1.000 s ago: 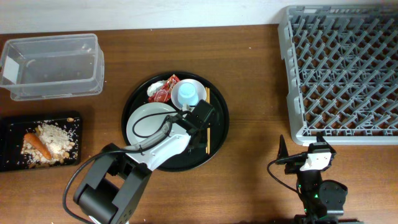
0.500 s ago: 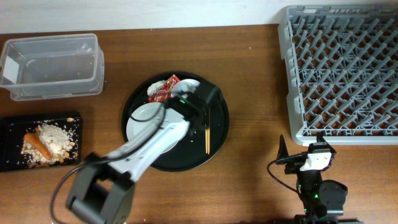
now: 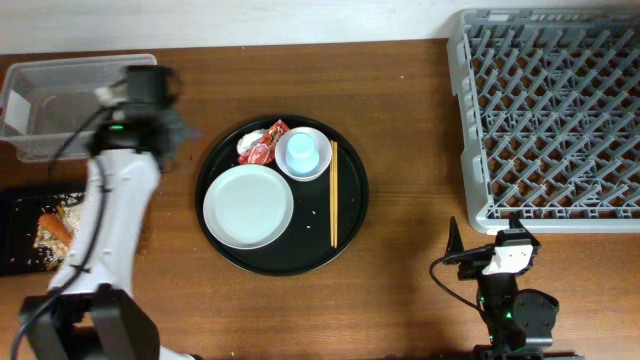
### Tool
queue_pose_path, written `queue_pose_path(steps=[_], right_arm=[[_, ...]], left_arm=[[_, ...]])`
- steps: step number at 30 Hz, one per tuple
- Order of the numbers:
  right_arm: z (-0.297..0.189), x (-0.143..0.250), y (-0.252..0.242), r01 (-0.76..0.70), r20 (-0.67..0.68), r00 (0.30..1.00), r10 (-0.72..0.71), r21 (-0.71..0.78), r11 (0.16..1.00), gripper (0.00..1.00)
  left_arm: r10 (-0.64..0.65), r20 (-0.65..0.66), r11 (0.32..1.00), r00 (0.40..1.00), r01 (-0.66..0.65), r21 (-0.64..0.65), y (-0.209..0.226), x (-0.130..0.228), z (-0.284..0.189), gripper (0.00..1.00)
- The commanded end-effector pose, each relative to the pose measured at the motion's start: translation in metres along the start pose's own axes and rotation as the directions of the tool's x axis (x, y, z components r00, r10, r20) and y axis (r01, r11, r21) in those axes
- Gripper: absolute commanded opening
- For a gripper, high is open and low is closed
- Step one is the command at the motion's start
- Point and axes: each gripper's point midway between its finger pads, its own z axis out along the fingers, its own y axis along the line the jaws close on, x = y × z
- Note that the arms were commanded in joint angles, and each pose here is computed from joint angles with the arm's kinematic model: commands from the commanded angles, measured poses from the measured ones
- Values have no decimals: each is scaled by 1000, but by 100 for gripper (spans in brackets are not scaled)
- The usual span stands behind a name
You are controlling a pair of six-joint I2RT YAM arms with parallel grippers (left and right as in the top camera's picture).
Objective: Sort waste into correct bins and load items into the dishwasher rack
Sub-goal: 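Carry the mushroom left and drop it onto the black tray, then move the left gripper back over the red wrapper and tissue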
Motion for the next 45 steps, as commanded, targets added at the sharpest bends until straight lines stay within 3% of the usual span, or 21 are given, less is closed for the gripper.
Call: queue_pose_path(steps=[1, 5, 12, 22, 24, 31, 36, 37, 38, 45], right_arm=[[0, 2, 1, -5, -2, 1000, 5, -2, 1000, 98], [0, 2, 1, -5, -2, 1000, 5, -2, 1000, 98], [0, 2, 1, -5, -2, 1000, 5, -2, 1000, 98], [0, 2, 1, -5, -2, 1000, 5, -2, 1000, 98], [0, 2, 1, -5, -2, 1000, 5, -2, 1000, 98], [0, 2, 1, -5, -2, 1000, 5, -2, 1000, 98], [0, 2, 1, -5, -2, 1000, 5, -2, 1000, 98], [0, 2, 1, -5, -2, 1000, 5, -2, 1000, 98], [0, 2, 1, -5, -2, 1000, 5, -2, 1000, 98], [0, 2, 1, -5, -2, 1000, 5, -2, 1000, 98]], left_arm=[[-171, 7, 978, 985, 171, -119, 65, -24, 28, 29], [-258, -44, 943, 965, 242, -231, 120, -20, 57, 29], [-339, -140, 890, 930, 270, -366, 175, 7, 94, 29], [-405, -152, 849, 901, 309, -429, 212, 13, 93, 29], [-411, -157, 845, 898, 310, -436, 215, 15, 92, 35], [-411, -173, 844, 895, 302, -442, 215, 19, 92, 34], [-431, -240, 872, 870, 334, -358, 196, 25, 95, 34], [-432, -271, 885, 860, 347, -309, 185, 26, 95, 25], [-437, -294, 893, 850, 369, -259, 175, 25, 92, 21], [-425, -304, 888, 853, 458, 42, 124, -11, 38, 25]])
